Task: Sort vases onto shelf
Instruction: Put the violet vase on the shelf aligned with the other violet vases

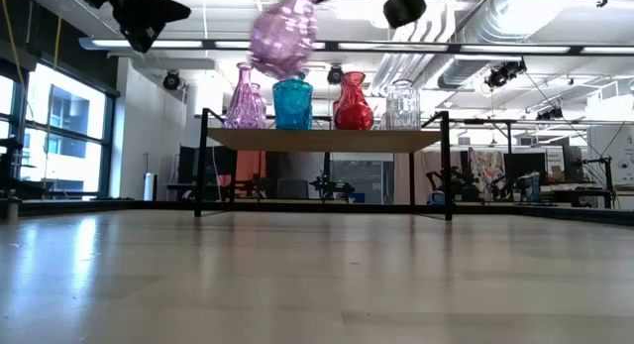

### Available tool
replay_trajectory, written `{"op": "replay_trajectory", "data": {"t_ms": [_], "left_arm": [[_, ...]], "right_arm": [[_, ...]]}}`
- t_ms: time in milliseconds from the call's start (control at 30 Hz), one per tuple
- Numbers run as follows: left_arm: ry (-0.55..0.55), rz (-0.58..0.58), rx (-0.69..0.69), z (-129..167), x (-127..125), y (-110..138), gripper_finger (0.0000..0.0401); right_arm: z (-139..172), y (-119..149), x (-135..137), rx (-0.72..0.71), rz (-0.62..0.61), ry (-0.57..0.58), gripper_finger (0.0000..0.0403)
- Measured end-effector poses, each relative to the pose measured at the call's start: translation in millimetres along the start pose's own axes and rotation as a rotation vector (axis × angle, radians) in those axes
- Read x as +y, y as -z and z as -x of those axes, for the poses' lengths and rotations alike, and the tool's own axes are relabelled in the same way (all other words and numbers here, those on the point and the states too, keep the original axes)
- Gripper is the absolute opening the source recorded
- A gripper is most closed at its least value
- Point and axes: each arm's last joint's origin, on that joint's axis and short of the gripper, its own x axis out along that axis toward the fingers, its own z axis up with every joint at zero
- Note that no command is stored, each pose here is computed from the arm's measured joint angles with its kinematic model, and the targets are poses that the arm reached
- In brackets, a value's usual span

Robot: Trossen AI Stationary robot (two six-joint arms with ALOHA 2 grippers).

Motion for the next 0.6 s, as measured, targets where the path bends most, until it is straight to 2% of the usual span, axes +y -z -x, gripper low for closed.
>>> {"op": "replay_trajectory", "data": {"t_ms": [333,600], "left_arm": [[0.005,-0.043,-0.016,-21,-5,1,0.02],[0.067,-0.009,0.007,-32,-9,4,0.02]], "right_arm": [[-39,-15,29,0.028,0.052,-0.035,0.0],[-63,-22,31,0.064,0.062,-0.033,0.0]]}}
